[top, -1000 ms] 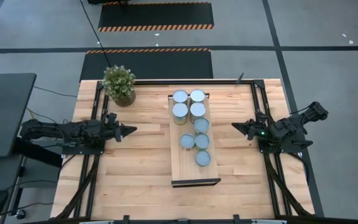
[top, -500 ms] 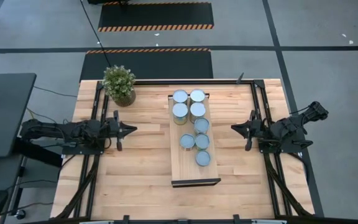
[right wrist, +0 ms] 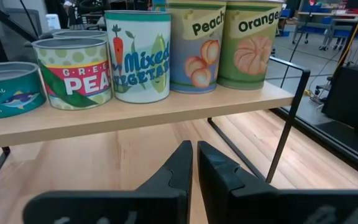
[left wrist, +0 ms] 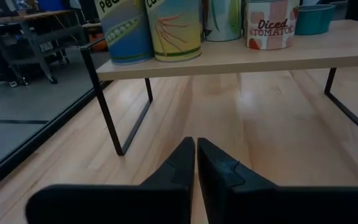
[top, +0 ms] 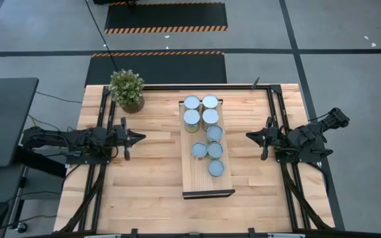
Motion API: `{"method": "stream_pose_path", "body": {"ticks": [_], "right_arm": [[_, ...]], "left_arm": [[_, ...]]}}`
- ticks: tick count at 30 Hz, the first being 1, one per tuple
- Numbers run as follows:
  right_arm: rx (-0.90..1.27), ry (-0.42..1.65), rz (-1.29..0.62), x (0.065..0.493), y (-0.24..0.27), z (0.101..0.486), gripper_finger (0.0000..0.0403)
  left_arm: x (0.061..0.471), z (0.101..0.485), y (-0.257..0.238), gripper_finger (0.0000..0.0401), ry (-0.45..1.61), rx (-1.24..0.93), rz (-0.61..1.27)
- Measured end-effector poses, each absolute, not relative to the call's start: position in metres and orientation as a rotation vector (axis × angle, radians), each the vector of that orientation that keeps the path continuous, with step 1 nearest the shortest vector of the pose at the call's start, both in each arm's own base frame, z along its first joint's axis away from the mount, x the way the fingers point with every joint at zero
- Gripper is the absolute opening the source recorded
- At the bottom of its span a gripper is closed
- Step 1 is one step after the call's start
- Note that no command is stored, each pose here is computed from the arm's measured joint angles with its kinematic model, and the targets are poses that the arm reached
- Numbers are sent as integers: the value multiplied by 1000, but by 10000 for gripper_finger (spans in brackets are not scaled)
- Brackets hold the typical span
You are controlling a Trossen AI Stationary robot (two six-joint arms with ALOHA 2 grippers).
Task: Pick and place cans onto a shelf
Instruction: Return to Home Position
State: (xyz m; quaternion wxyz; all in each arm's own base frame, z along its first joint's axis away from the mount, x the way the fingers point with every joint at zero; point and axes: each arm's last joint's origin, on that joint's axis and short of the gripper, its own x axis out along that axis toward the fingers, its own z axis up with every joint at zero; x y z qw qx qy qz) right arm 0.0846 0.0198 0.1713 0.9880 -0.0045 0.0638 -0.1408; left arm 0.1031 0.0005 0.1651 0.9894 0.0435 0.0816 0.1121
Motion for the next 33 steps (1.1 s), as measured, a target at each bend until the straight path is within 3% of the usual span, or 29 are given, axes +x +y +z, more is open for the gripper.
{"method": "stream_pose_path", "body": {"ticks": [33], "right_arm": [[-9,128,-281,85,20,171,32]], "left_arm": [[103,166,0,27,158,85,224]]}}
